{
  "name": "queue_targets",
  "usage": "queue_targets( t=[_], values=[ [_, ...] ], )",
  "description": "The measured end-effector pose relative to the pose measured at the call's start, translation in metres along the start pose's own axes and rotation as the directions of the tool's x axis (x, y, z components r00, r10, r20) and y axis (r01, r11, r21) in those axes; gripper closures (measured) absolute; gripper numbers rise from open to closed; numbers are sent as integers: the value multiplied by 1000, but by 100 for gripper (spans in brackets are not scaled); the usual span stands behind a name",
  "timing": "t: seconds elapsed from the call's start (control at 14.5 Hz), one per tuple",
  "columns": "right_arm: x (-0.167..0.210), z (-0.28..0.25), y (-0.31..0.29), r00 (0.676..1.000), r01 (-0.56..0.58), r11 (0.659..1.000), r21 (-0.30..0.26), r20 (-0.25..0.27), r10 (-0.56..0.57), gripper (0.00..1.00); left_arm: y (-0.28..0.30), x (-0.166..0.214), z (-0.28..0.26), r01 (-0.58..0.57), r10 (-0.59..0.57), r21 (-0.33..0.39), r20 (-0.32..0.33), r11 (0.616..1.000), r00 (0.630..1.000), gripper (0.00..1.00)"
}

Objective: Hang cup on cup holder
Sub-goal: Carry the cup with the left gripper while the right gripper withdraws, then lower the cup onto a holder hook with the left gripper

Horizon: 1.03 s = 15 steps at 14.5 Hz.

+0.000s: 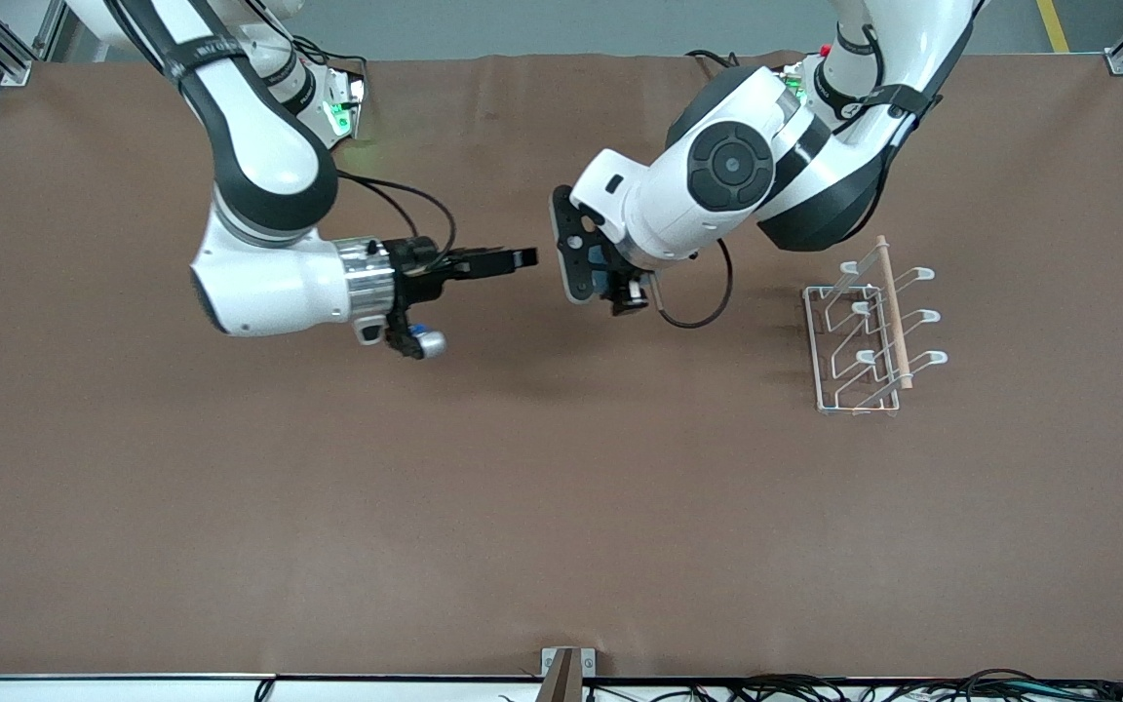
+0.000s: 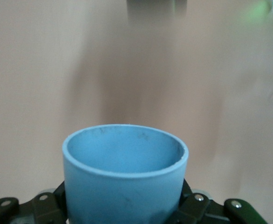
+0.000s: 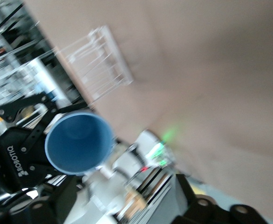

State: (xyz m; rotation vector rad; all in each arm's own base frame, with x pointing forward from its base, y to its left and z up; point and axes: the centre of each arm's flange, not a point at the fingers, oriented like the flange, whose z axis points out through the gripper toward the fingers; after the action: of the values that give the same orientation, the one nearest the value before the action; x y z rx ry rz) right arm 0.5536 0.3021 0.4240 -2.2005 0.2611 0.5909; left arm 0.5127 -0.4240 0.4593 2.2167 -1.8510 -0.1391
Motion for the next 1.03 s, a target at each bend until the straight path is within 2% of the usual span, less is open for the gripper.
queue_targets(
  t=[0.14,0.28,0.41,0.48,0.62,0.76,0.89,1.03],
  values=[
    [8,-52,20,992,1,992,-129,-125,-17,0,-1,-15,6,-19,15,23,150,1000,989,19],
    [13,-101,42,971,-15,963,-269,-234,-50,0,-5,-37,12,-70,46,60,344,996,938,19],
    [18,-148,68,941,-68,920,-386,-333,-70,0,-10,-55,18,-191,114,84,552,978,826,19],
    [20,-173,83,923,-101,895,-435,-377,-79,0,-13,-61,22,-242,133,91,627,966,767,19],
    [22,-221,106,885,-157,822,-547,-448,-129,0,-19,-75,29,-282,123,98,730,954,672,19],
    [17,-255,110,854,-181,756,-629,-481,-195,0,-30,-92,31,-273,78,111,797,956,598,19],
    [5,-287,111,833,-172,731,-661,-493,-250,0,-39,-116,40,-245,22,115,869,963,494,19],
    [-14,-318,112,817,-152,720,-677,-496,-294,0,-50,-140,56,-243,-28,132,920,961,391,19]
  ],
)
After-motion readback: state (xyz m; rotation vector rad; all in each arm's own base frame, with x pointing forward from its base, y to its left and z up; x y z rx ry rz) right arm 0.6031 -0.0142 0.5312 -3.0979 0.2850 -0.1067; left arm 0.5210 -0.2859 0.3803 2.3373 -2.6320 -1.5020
